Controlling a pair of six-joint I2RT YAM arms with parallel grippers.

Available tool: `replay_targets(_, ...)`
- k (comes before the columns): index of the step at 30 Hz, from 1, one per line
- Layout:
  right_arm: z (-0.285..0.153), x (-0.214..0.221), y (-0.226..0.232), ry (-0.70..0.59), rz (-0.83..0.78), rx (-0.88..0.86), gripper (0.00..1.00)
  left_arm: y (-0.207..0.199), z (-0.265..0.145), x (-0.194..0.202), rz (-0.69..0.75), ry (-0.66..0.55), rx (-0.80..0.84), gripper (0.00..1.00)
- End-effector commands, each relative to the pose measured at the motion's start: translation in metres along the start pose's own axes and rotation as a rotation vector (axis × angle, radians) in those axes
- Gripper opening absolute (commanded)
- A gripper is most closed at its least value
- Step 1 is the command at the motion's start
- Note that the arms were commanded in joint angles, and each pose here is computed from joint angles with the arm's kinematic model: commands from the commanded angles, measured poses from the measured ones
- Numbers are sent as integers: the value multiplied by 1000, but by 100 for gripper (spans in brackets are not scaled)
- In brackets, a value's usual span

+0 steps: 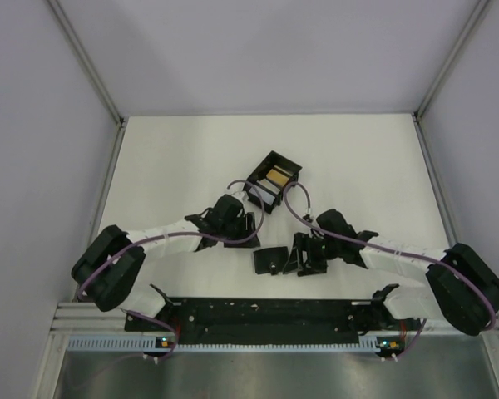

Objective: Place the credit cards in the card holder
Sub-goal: Open the card holder at the center of the board.

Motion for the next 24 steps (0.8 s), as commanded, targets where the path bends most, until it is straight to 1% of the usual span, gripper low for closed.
replay_targets(1,5,-11,9,16,47,-60,65,-2,3,-4,5,0,0,59)
replay_targets(3,10,-17,11,32,57,-77,65,2,7,0,4,21,-10,58)
replay_targets(5,17,-24,11,37,75,-89,65,7,9,5,-3,43,-23,53)
replay_targets(7,22,-35,15,-3,71,-107,65,12,10,9,-17,50,-38,51)
replay_targets(9,25,-52,20,-54,49,-112,67,18,8,13,-40,41,-62,47)
replay_targets(11,30,-70,25,-78,18,-92,68,25,5,18,-60,27,-79,46)
replay_targets(12,33,-79,26,-84,7,-76,68,27,4,21,-71,25,-80,46)
replay_targets(14,41,-103,35,-94,-24,-103,68,30,2,23,-80,30,-78,44)
replay_targets(17,50,-125,42,-109,-54,-128,68,31,0,26,-105,37,-72,42)
replay_targets(19,48,-139,44,-135,-86,-111,68,32,-5,26,-119,3,-95,43)
replay_targets(21,35,-146,43,-159,-109,-33,68,33,-11,22,-122,-49,-118,47)
replay_targets(22,28,-149,42,-176,-127,11,68,29,-15,19,-121,-61,-111,51)
replay_targets(23,18,-153,41,-201,-154,58,68,28,-19,13,-117,-112,-129,56)
replay_targets(24,9,-157,41,-222,-171,105,69,24,-23,8,-110,-140,-131,58)
Point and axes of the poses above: each gripper's point midway between its finger pads, its own z axis out along the fingers, its own y axis along the line the jaws close on, x = y × z, the point moved 10 cm from there along -z, back along the fingers, and after that the axes turned 13 degrees about -z, right-handed, at the moved point
